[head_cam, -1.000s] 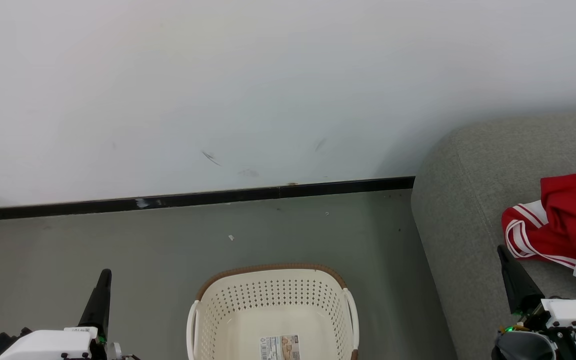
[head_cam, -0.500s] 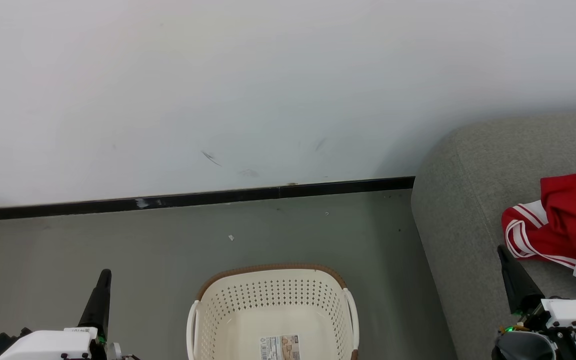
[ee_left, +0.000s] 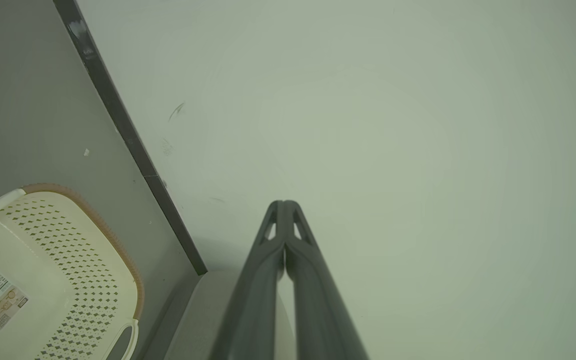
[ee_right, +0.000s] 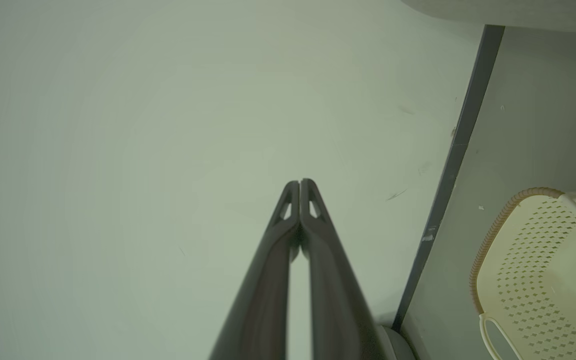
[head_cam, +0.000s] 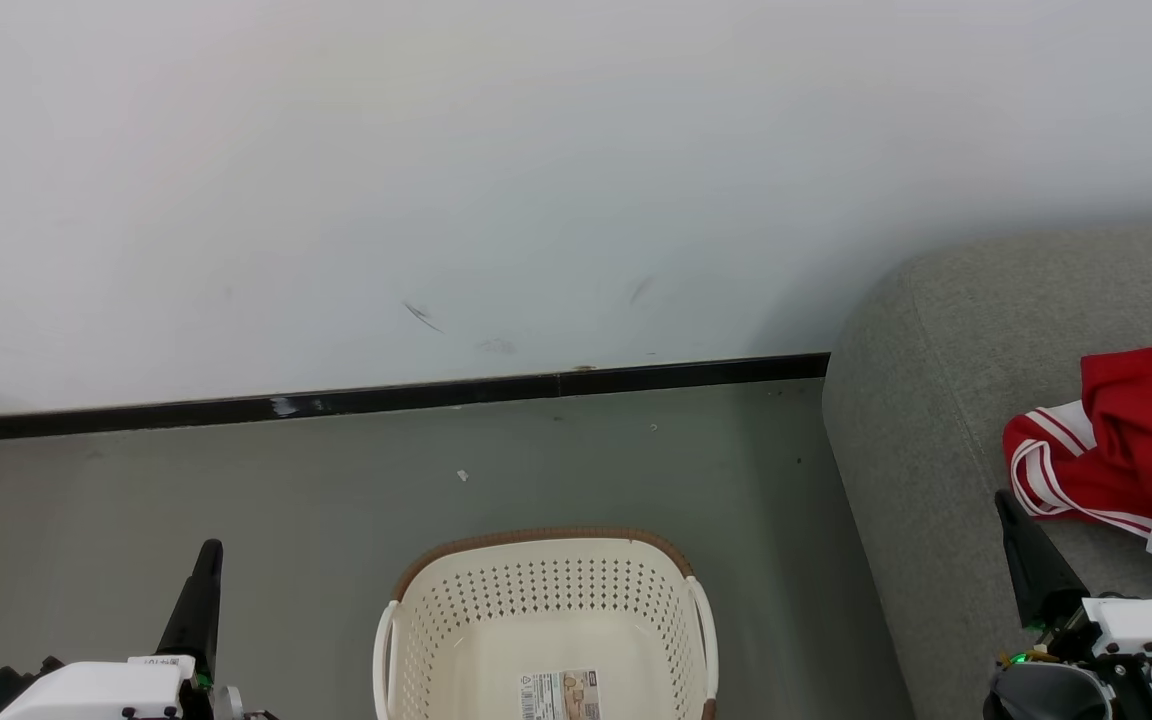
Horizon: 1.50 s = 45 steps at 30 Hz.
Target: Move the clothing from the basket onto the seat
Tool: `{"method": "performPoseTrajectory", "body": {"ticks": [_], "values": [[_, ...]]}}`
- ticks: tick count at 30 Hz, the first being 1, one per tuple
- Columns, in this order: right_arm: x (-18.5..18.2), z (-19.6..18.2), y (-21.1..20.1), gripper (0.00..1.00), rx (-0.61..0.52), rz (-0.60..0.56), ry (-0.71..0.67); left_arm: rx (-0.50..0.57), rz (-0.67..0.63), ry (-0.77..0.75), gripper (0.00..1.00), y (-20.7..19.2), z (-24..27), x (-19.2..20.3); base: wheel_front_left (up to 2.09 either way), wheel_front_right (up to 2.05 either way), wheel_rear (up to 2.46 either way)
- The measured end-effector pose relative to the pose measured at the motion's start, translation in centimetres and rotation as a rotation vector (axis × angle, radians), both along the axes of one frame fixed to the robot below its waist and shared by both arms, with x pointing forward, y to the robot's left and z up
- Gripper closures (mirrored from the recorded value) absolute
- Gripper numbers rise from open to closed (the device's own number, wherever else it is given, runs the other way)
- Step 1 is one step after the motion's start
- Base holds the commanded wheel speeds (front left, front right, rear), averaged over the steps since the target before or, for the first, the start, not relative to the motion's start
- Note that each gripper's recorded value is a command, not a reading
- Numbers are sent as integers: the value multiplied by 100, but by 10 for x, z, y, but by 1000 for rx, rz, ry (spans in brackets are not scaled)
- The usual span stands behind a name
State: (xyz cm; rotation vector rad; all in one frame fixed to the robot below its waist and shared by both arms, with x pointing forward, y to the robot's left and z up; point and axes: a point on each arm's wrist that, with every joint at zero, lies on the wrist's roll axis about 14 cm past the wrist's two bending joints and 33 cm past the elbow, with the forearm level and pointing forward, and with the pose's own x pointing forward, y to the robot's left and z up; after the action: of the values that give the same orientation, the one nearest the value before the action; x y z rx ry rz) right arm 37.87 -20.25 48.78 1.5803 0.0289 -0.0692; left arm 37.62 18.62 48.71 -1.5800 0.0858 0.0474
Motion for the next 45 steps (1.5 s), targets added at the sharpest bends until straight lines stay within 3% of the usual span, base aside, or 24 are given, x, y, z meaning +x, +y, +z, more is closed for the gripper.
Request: {"method": "performPoseTrajectory", "body": {"ticks": [45], "values": [[0, 0, 0, 100, -1, 0, 0, 0, 0, 3, 100, 0, -1, 0, 0, 0, 0]]}}
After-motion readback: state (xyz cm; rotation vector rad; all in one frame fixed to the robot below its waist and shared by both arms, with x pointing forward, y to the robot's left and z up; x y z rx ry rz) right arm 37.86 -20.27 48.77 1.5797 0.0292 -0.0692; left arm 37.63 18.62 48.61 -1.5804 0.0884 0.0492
